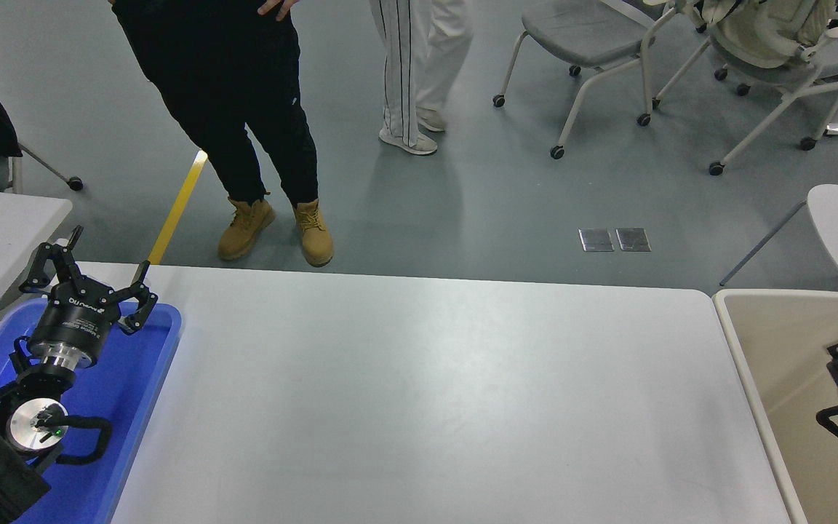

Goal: Clean the table surface

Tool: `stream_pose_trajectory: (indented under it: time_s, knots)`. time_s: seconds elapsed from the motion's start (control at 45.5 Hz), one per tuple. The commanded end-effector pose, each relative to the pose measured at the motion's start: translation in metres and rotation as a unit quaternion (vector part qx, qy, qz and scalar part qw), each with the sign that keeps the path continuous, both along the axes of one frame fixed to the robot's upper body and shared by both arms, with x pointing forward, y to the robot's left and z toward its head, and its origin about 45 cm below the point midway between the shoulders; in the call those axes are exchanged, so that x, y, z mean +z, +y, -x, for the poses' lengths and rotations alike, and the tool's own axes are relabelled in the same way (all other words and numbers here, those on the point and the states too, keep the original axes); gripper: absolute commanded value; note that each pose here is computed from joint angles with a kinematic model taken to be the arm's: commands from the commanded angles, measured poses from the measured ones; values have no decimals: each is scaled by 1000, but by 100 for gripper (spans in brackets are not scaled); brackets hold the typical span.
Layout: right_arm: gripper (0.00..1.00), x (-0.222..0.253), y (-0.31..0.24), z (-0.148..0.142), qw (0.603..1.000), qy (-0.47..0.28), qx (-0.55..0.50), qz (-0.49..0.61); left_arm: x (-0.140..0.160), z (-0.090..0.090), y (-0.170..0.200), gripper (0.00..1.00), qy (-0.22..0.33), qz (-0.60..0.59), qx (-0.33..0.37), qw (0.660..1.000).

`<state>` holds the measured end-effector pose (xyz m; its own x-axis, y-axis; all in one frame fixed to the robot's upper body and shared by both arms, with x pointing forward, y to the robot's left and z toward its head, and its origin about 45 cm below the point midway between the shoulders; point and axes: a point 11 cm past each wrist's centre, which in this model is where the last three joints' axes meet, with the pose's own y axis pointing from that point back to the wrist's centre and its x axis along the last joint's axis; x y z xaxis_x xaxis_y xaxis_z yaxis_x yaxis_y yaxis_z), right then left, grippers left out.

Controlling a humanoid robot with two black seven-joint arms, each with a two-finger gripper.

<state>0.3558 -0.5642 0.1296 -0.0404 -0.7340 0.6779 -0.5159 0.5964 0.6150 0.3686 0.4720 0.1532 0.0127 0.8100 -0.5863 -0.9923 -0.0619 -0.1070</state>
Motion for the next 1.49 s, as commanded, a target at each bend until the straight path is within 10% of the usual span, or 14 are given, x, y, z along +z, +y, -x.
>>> stream_pose_trajectory:
  time_s: [0.0,0.549,0.813,1.473]
  knots:
    - [100,48,-9,-18,993,-99,44,-56,0,0,0,100,0,0,0,1000]
    - [100,75,107,-62,918,-247,106,-290,0,0,0,100,1,-1,0,1000]
    - [100,69,169,-74,823,-336,49,-456,0,0,0,100,1,-1,0,1000]
    - [100,4,258,-56,726,-424,-24,-541,0,0,0,100,1,-1,0,1000]
